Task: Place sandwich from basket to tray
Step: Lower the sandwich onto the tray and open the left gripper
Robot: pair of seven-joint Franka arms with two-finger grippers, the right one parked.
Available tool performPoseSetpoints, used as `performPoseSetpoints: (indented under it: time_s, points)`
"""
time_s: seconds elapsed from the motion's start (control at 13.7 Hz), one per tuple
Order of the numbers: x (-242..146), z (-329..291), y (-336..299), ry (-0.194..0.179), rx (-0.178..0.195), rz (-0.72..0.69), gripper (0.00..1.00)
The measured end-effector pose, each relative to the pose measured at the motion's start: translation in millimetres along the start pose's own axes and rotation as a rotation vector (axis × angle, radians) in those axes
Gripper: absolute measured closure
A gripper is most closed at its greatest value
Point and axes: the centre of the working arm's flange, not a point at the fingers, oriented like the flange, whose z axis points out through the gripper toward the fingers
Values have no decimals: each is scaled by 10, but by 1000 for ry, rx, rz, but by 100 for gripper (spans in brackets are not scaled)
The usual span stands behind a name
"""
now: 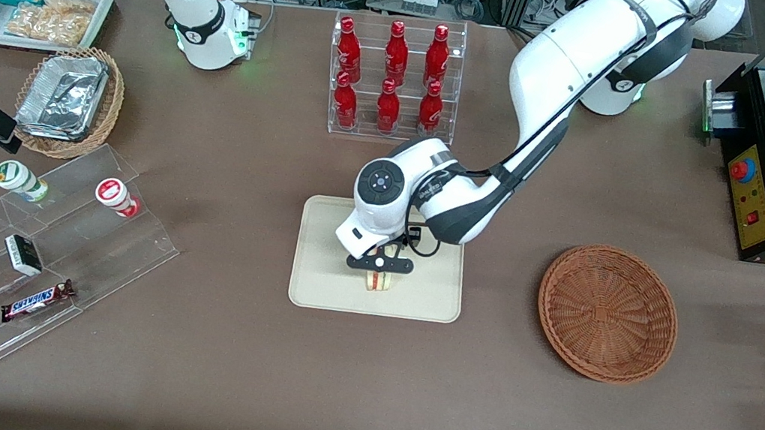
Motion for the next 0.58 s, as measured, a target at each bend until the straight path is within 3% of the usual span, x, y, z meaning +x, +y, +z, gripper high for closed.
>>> performPoseSetpoints:
  time_s: [0.07, 0.22, 0.58]
  points:
    - [45, -138, -4, 13, -2, -15, 1]
    - [145, -550, -98, 43, 8, -45, 0]
    - [325, -1652, -697, 75, 54, -131, 0]
